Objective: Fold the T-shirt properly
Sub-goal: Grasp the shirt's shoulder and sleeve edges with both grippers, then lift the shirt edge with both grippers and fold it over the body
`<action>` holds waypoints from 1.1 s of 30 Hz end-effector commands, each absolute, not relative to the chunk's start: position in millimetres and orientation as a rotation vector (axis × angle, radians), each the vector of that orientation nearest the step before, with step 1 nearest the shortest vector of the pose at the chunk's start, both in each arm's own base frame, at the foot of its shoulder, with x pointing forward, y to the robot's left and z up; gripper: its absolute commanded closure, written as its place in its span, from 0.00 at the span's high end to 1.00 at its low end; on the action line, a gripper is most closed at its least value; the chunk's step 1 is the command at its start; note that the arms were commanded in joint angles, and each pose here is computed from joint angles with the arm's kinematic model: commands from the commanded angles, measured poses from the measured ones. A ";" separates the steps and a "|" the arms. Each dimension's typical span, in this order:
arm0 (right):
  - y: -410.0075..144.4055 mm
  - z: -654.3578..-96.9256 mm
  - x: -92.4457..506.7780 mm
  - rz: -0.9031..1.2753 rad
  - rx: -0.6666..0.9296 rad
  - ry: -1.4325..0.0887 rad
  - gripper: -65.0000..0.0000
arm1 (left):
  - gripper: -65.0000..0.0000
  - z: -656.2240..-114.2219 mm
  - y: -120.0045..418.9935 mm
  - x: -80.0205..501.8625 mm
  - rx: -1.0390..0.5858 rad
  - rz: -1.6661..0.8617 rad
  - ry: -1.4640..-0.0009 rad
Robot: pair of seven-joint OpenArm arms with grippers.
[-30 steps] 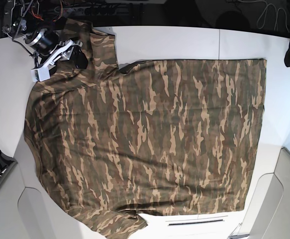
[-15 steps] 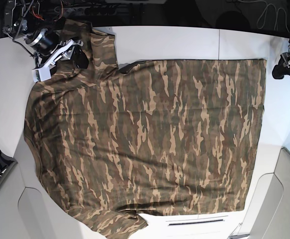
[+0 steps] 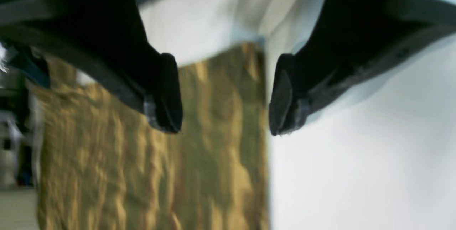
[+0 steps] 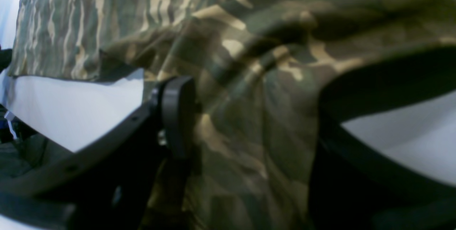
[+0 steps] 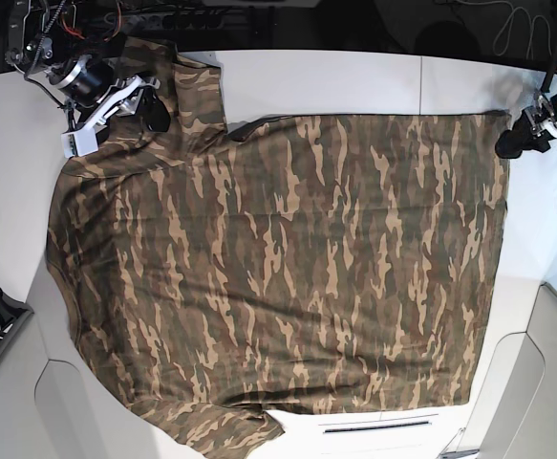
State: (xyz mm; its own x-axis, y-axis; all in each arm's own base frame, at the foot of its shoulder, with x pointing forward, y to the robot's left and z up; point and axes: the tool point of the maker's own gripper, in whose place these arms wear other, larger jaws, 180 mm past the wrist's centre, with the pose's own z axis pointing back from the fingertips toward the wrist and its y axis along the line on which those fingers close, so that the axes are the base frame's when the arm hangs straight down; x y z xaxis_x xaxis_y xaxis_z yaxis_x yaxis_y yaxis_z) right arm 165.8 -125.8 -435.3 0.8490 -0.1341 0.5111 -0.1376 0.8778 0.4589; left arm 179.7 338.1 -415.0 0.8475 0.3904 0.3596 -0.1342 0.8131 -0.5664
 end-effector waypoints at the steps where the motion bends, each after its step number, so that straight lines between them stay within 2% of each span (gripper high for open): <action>1: -129.7 -443.8 154.6 0.020 0.472 -0.501 0.49 | 0.65 -425.8 339.4 155.5 -0.523 0.270 -0.363; 10: -128.9 -443.1 155.0 0.016 0.478 -0.504 0.49 | 0.63 -428.4 334.9 145.6 -0.545 0.288 -0.351; 14: -128.9 -443.1 155.0 0.016 0.478 -0.504 0.48 | 0.39 -425.6 332.9 149.0 -0.565 0.297 -0.368; 16: -128.9 -443.1 155.0 0.016 0.478 -0.504 0.40 | 0.33 -423.6 331.7 151.2 -0.578 0.303 -0.379; 19: -129.0 -443.2 154.9 0.017 0.478 -0.503 0.14 | 0.24 -422.0 331.4 153.8 -0.586 0.309 -0.394; 21: -129.1 -443.3 154.8 0.018 0.476 -0.503 0.00 | 0.11 -421.3 332.5 156.1 -0.583 0.313 -0.408; 23: -129.3 -443.5 154.7 0.019 0.475 -0.502 0.00 | 0.00 -420.3 333.8 158.7 -0.581 0.318 -0.424; 29: -128.1 -441.4 154.4 0.038 0.482 -0.504 0.00 | 0.00 -411.4 334.7 170.1 -0.574 0.297 -0.471; 33: -121.7 -422.1 159.2 0.050 0.559 -0.535 0.00 | 0.00 -390.1 330.9 187.2 -0.562 0.227 -0.536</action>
